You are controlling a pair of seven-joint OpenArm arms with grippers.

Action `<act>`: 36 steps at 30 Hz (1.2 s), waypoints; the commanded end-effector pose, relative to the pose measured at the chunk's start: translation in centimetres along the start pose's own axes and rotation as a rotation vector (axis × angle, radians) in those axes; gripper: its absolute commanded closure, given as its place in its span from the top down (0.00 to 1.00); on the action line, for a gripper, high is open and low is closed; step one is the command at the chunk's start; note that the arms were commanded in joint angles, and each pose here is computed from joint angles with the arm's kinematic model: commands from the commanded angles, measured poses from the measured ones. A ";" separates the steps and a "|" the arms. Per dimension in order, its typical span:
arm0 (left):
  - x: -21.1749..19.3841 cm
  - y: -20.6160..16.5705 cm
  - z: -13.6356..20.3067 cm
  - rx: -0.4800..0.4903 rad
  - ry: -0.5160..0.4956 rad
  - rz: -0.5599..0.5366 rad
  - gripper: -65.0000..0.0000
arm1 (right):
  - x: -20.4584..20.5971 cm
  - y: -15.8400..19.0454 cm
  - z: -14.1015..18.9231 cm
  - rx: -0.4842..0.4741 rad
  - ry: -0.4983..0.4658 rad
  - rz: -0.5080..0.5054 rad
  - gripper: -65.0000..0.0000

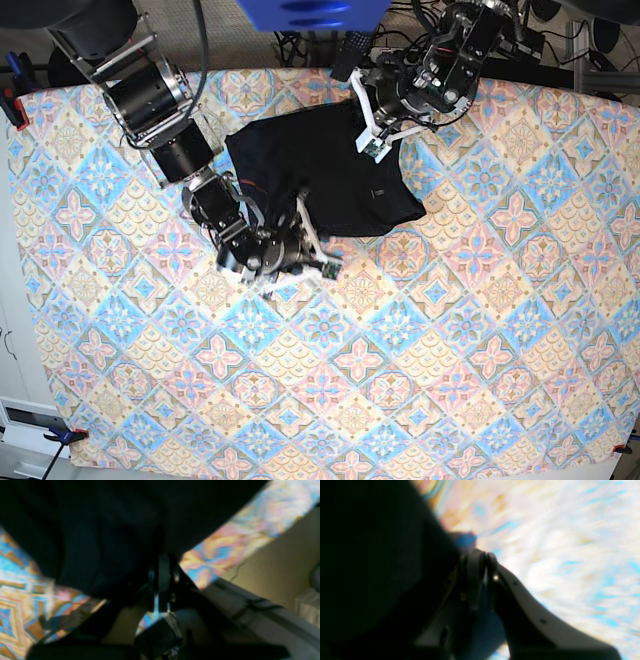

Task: Fold the T-shirt properly
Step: 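Grasp the folded bundle with both grippers and fold it over again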

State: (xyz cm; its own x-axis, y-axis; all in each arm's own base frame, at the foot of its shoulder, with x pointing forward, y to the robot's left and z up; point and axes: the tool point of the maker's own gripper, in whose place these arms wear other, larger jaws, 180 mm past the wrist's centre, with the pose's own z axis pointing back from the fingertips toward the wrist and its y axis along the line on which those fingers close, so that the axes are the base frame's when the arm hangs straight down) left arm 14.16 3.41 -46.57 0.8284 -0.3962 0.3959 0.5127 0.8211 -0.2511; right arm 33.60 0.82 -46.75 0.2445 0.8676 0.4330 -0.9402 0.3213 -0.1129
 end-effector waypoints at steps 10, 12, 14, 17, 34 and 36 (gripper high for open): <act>2.6 5.2 -1.2 0.144 -0.031 -0.076 0.02 | -6.2 -0.8 3.2 -0.071 0.147 0.155 0.07; 3.5 6.3 -1.5 0.171 -0.042 -0.089 0.02 | -7.4 -0.3 4.2 -0.082 0.164 0.166 0.07; 4.6 7.6 -1.8 0.199 -0.051 -0.099 0.02 | -8.5 0.3 5.1 -0.094 0.174 0.168 0.07; 6.5 9.0 -2.0 0.223 -0.066 -0.107 0.02 | -10.1 1.1 6.5 -0.111 0.191 0.157 0.07; 21.1 10.6 -4.4 0.273 -0.309 -0.154 0.02 | -11.5 2.8 15.2 -0.290 0.094 0.082 0.07; 22.9 9.9 -4.7 0.276 -0.332 -0.179 0.02 | -11.6 3.3 15.3 -0.284 0.091 0.079 0.07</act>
State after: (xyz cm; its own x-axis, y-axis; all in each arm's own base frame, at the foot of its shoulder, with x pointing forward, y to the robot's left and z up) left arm 37.59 1.25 -45.98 0.6327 -0.4431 0.6351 0.5273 0.8471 0.0658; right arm 23.40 -13.69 -39.23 0.2152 0.9199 0.3279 -0.8673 0.3344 -0.3689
